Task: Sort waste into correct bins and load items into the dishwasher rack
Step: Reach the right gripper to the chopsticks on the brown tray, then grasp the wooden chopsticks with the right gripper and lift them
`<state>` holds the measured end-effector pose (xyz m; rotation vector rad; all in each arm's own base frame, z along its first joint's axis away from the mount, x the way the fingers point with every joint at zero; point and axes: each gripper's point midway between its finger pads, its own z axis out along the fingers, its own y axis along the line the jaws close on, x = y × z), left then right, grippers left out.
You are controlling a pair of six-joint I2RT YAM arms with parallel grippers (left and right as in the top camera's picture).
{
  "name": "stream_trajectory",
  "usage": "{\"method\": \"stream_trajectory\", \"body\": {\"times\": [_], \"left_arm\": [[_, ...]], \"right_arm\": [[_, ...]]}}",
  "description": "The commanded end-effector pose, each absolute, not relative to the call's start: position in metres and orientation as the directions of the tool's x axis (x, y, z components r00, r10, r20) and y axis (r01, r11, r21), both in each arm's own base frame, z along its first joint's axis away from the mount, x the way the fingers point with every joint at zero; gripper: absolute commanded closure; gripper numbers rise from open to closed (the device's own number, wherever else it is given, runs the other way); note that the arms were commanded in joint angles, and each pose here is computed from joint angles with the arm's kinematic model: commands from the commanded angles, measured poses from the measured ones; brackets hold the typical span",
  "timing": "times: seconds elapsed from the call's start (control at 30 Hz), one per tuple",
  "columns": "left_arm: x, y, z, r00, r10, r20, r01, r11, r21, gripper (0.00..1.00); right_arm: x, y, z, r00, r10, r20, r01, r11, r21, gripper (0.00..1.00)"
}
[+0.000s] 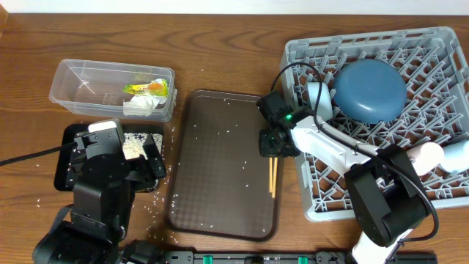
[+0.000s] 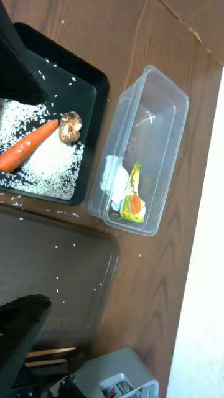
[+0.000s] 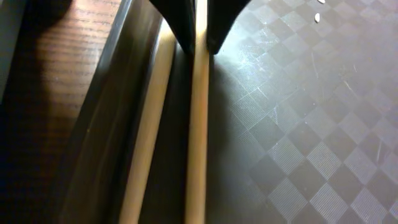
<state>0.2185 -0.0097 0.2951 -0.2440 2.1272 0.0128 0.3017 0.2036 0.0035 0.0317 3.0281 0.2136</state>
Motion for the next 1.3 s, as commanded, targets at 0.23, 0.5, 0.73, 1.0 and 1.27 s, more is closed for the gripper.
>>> {"method": "stream_trajectory", "body": {"times": [0.23, 0.5, 0.73, 1.0, 1.27], "left_arm": [[0.219, -0.006, 0.299, -0.509, -0.165, -0.845, -0.191, 0.979, -0.075, 0.02], [0.219, -0.006, 0.299, -0.509, -0.165, -0.845, -0.191, 0.979, -0.075, 0.02], [0.219, -0.006, 0.299, -0.509, -0.165, -0.845, -0.191, 0.979, -0.075, 0.02], [0.219, -0.006, 0.299, -0.509, -0.165, -0.845, -0.191, 0.979, -0.075, 0.02], [0.219, -0.006, 0.299, -0.509, -0.165, -0.845, -0.191, 0.979, -0.075, 0.02]], "right_arm": [[0.325, 0.213, 0.034, -0.960, -0.154, -0.233, -0.179, 0.980, 0.091, 0.99], [0.331, 0.235, 0.137, -0.862, -0.304, -0.405, -0.383, 0.915, 0.128, 0.99], [0.332, 0.205, 0.171, -0.839, -0.301, -0.454, -0.384, 0.918, 0.102, 0.99], [0.327, 0.226, 0.133, -0.925, -0.162, -0.344, -0.234, 0.956, 0.179, 0.85], [0.322, 0.283, 0.046, -0.973, -0.053, -0.222, -0.099, 0.975, 0.197, 0.56]]}}
